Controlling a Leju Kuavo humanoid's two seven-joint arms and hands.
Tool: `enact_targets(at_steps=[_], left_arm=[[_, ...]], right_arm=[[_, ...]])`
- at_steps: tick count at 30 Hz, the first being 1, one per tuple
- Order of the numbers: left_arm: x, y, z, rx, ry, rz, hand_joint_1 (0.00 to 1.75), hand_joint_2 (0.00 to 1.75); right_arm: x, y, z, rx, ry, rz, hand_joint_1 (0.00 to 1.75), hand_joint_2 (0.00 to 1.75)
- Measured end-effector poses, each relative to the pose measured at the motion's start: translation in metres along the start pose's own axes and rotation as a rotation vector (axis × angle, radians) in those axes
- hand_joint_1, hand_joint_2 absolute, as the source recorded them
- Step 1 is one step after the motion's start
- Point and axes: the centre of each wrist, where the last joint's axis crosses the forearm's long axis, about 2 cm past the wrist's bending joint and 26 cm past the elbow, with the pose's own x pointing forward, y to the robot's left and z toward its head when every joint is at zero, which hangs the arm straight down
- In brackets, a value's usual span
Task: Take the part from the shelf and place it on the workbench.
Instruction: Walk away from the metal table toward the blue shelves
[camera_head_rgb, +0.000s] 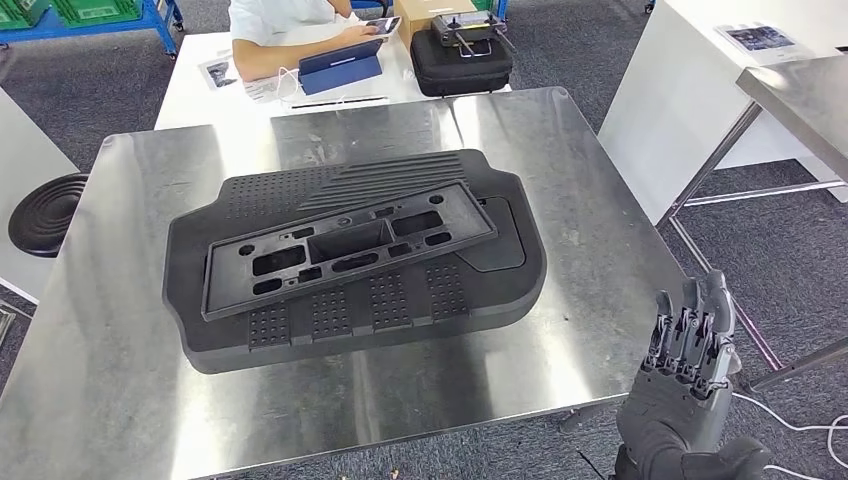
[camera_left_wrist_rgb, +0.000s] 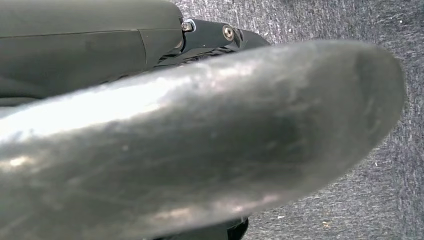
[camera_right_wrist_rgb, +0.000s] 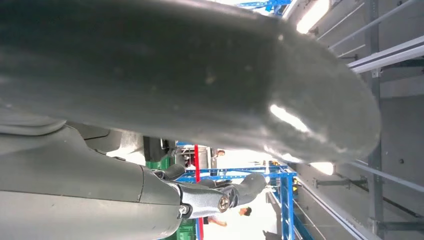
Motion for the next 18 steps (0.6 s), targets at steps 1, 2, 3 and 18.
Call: enact_targets(at_steps=[1, 2, 3, 18], left_arm=[[-0.0001, 0.0001, 0.0, 0.0, 0.001, 0.0, 0.0, 0.0], [-0.0002, 0.0003, 0.0, 0.001, 0.001, 0.0, 0.0, 0.0], [-0.0003, 0.0004, 0.0001, 0.002, 0.002, 0.001, 0.0, 0.0], [-0.0005, 0.0005, 0.0002, 0.004, 0.005, -0.001, 0.0, 0.0]], right_arm=[[0.0, -0.0001, 0.0001, -0.001, 0.001, -0.002, 0.0, 0.0], [-0.0001, -0.0001, 0.0002, -0.002, 0.003, -0.003, 0.0, 0.0], [-0.0002, -0.0002, 0.0005, -0.003, 0.004, -0.004, 0.0, 0.0], [-0.0014, -0.0015, 0.0023, -0.007, 0.022, -0.019, 0.0, 0.0]])
